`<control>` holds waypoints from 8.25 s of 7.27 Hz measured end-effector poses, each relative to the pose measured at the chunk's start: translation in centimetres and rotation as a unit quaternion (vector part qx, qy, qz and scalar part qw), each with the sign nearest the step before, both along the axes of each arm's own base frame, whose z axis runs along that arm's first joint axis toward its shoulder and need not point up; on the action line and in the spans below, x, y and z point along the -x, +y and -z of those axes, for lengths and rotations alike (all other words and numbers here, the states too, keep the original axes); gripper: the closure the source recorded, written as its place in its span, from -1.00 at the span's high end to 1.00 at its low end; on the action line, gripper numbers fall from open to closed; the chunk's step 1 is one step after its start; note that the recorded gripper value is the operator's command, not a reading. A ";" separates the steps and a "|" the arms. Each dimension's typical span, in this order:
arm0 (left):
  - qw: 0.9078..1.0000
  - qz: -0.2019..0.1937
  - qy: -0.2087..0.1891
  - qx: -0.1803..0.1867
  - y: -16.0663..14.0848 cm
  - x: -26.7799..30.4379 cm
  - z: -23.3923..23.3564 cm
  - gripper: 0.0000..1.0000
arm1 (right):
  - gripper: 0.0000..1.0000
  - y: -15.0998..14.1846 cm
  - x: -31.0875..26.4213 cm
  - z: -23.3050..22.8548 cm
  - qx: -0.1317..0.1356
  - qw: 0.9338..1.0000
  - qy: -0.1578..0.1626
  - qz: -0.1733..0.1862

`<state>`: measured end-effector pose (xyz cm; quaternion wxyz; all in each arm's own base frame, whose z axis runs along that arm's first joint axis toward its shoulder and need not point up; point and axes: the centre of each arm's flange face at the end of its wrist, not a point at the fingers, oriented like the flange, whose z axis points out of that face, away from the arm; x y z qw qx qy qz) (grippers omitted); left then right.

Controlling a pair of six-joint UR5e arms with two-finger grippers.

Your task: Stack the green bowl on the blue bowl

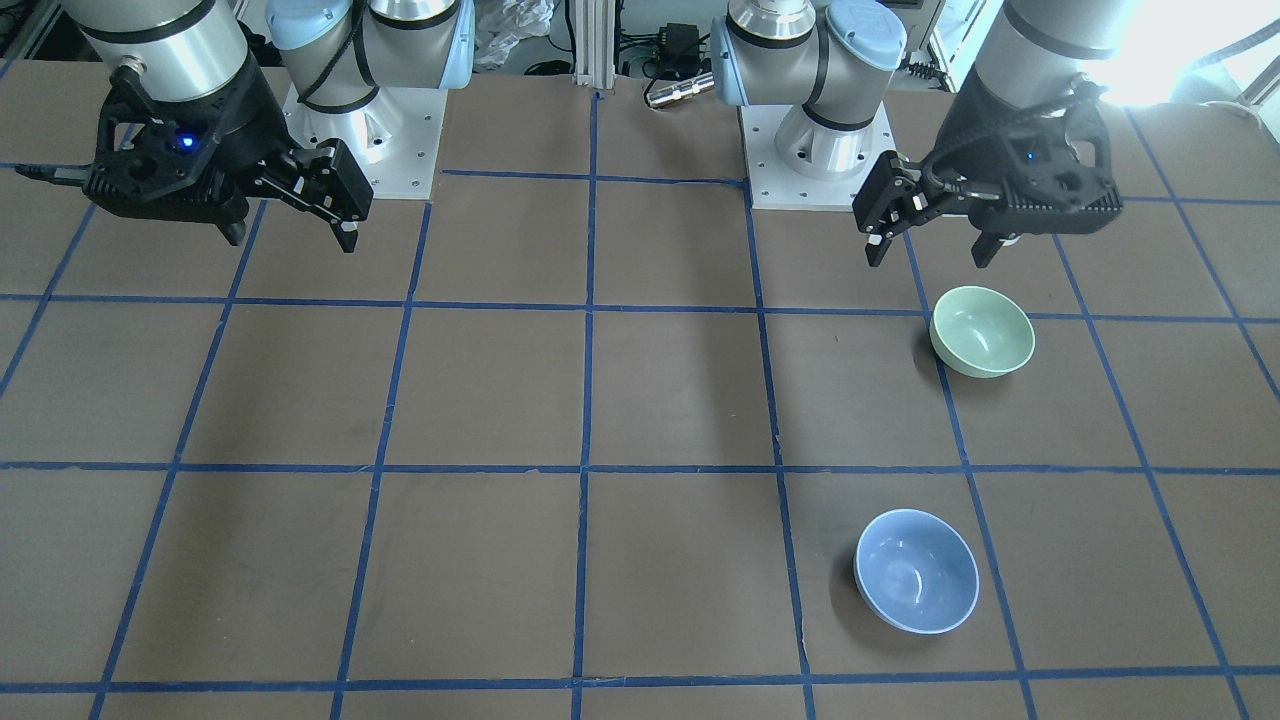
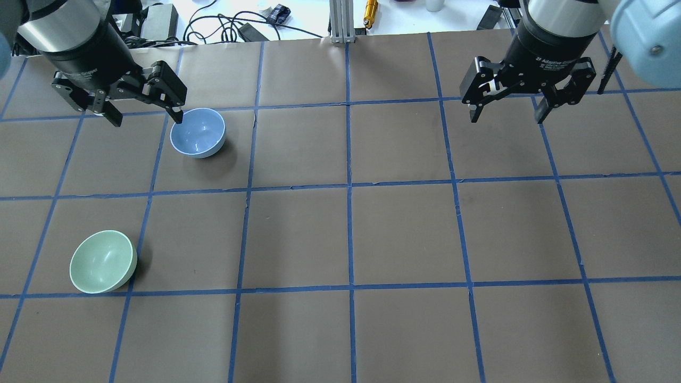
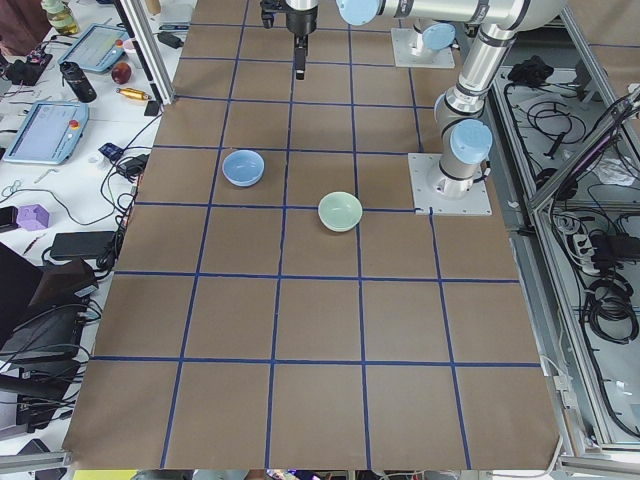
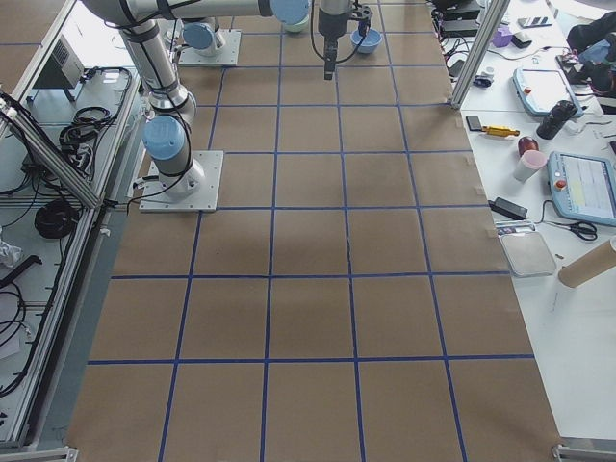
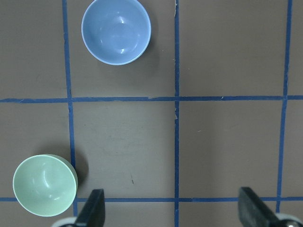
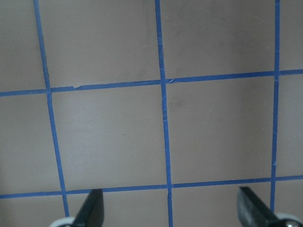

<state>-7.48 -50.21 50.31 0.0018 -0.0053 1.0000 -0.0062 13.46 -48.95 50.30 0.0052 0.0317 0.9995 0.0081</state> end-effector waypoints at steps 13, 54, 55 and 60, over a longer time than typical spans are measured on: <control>0.999 0.047 0.020 -0.020 10.6 -28.6 28.7 0.59 | 1.00 0.0 0.0 0.0 0.000 1.000 0.000 0.000; 1.000 0.013 0.025 -0.006 -17.4 -11.0 19.7 0.85 | 1.00 0.0 0.0 0.0 0.000 1.000 0.000 0.000; 1.000 0.024 0.011 -0.014 -16.0 -9.4 16.9 0.85 | 1.00 0.0 0.0 0.0 0.000 1.000 0.000 0.000; 1.000 0.006 0.002 0.002 -6.0 2.7 2.7 1.00 | 1.00 0.0 0.0 0.0 0.000 1.000 0.000 0.000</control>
